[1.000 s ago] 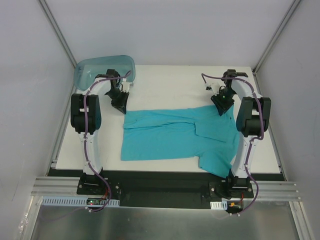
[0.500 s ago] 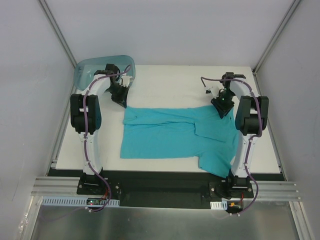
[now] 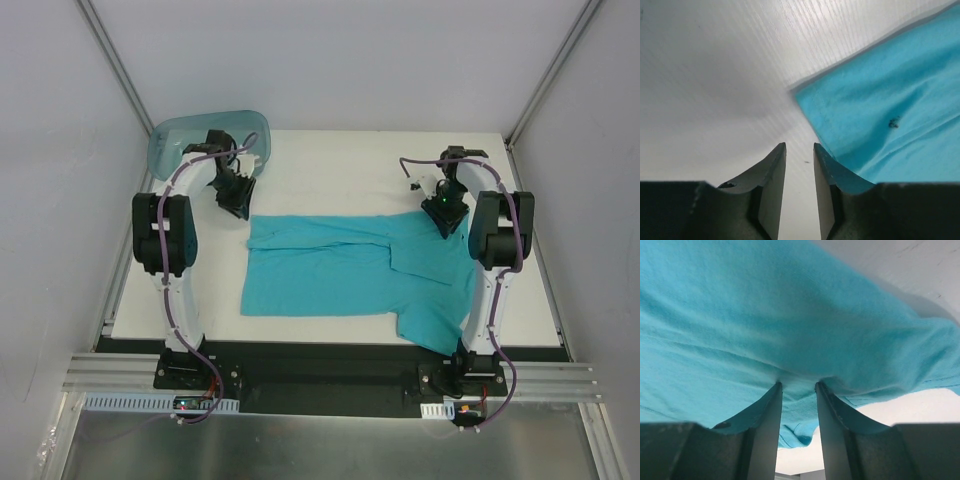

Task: Roll the t-shirts
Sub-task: Fold the T-shirt at the center of the board.

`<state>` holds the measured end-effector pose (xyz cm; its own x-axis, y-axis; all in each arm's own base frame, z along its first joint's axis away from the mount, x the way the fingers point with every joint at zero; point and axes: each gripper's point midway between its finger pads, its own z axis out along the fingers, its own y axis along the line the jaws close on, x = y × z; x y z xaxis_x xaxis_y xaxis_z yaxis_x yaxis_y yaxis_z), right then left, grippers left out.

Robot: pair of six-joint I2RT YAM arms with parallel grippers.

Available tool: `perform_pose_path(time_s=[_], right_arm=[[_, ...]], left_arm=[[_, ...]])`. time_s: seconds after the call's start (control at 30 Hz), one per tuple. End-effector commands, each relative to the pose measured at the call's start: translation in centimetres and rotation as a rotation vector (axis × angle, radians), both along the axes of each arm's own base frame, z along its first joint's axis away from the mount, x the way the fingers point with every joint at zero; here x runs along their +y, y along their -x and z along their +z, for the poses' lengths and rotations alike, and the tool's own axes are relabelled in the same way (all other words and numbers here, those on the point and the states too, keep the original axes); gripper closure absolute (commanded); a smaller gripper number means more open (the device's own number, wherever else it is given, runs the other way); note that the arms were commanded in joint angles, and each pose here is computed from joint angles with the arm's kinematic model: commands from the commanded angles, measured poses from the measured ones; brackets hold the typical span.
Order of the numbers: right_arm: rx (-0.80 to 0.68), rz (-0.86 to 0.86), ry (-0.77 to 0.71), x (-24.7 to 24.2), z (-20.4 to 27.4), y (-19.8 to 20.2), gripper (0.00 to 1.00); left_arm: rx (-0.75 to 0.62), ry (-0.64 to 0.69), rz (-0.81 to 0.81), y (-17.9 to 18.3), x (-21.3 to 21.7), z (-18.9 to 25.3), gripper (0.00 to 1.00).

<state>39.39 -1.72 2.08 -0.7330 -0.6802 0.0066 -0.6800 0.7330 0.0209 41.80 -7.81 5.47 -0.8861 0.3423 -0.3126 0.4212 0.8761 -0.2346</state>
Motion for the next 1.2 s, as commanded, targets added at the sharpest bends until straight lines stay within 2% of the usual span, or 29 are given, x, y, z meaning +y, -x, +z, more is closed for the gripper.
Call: perform_pose_path(time_s=[0.0,0.17,0.3,0.5,0.83,1.0,1.17], right_arm=[[0.021,-0.007,0.04,-0.7,-0.5,0.3,0.63],[0.017,-0.005,0.046,-0.8,-0.5,0.1,0.62],[0.016,0.008,0.065,-0.8,-0.6,-0.5,0.62],[0.002,0.026,0.083,-0.8,-0.4,-2.0,0.62],[-0.052,0.132,0.141,0.6,-1.1,-6.1,0.63],[-0.114,0.149,0.135,1.4,-1.3,-8.5,0.63],[-0.109,0.15,0.122,1.6,-1.7,-8.4,0.63]], left_arm=[[-0.101,0.027,0.026,1.5,-0.7,5.5,0.7],[-0.033,0.155,-0.035,3.5,-4.1,4.7,0.7],[0.037,0.195,-0.07,4.1,-6.1,2.8,0.76],[0.126,0.152,-0.106,5.5,-5.9,-1.1,0.87],[0.148,0.021,-0.083,5.4,-3.7,-4.2,0.91],[0.057,-0.047,-0.083,3.0,-2.3,-3.8,0.91],[-0.058,-0.107,-0.134,-2.0,-1.5,-3.0,0.91]])
